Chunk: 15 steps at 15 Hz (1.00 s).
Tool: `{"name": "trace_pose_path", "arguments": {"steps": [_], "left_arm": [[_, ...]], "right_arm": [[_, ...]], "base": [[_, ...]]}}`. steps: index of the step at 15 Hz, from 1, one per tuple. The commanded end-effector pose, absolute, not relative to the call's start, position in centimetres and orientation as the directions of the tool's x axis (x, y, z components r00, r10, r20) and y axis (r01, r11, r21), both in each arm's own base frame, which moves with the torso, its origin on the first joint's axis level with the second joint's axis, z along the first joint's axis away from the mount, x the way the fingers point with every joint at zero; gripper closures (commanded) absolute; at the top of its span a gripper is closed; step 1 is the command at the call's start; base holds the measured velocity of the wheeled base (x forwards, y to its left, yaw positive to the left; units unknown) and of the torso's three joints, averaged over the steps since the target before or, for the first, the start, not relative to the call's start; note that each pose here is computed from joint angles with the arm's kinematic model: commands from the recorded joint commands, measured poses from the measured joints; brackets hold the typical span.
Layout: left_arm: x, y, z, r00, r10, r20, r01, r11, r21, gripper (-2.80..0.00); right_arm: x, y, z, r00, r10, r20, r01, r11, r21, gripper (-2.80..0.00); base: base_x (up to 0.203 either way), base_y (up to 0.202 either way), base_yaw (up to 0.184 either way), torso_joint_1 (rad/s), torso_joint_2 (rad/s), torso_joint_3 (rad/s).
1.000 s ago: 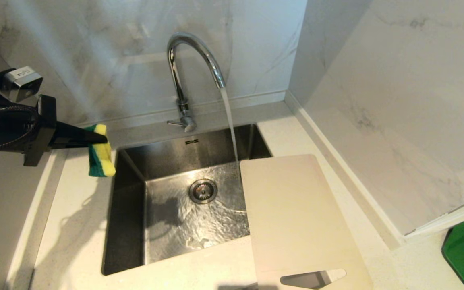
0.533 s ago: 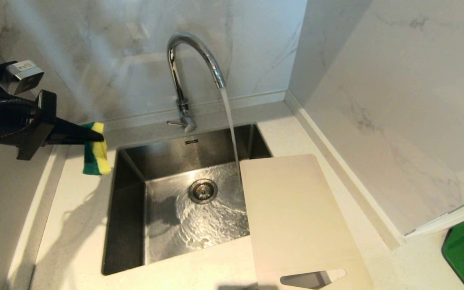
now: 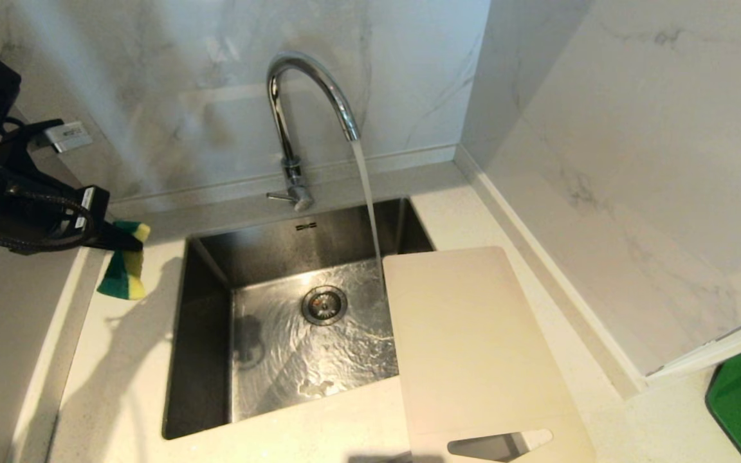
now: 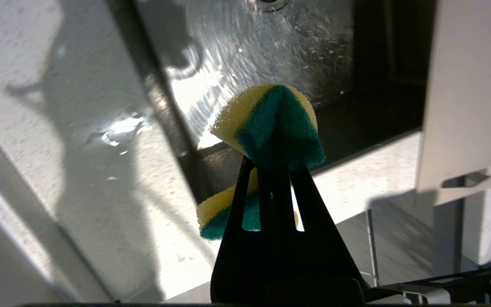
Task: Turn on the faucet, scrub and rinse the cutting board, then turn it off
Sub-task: Put down the cleaning cloth
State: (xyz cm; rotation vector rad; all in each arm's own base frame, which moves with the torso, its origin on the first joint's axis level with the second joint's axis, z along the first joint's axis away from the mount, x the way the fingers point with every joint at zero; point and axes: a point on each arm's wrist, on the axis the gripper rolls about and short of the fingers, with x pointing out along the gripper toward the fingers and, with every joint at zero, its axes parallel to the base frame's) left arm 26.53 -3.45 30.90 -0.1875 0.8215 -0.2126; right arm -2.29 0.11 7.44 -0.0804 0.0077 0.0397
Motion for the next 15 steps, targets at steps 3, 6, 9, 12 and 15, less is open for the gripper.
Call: {"name": "trace_pose_path", "arguments": {"steps": [3,6,9,12,15], "left_arm": [[29.9,0.1,26.1,0.548,-0.199,-0.812,-0.013,0.969,-0.246,0.0],[31.4,2.0,23.5,0.484,-0.232,-0.844,-0.057,0.954,-0.295,0.0],[30.8,2.5,21.3,0.414,-0.236,-0.879,-0.084,0.952,-0.295,0.0],[29.8,2.6,18.2,0.386,-0.237,-0.892,-0.088,0.952,-0.292,0.0],[29.1,2.7,14.4,0.425,-0.23,-0.875,-0.053,0.959,-0.278,0.0]], "right_arm": [[-2.3,0.1,7.4,0.999,0.04,-0.011,-0.041,0.996,-0.079,0.0],[-2.3,0.1,7.4,0.999,0.04,-0.011,-0.041,0.996,-0.079,0.0],[-2.3,0.1,7.4,0.999,0.04,-0.009,-0.04,0.996,-0.078,0.0],[-2.3,0.1,7.4,0.999,0.038,-0.011,-0.039,0.996,-0.078,0.0],[-2.3,0.1,7.4,0.999,0.038,-0.009,-0.039,0.996,-0.076,0.0]], "base": [[0.0,0.0,0.0,0.0,0.0,0.0],[0.0,0.0,0.0,0.0,0.0,0.0],[0.0,0.0,0.0,0.0,0.0,0.0],[0.0,0.0,0.0,0.0,0.0,0.0],[0.0,0.0,0.0,0.0,0.0,0.0]]}}
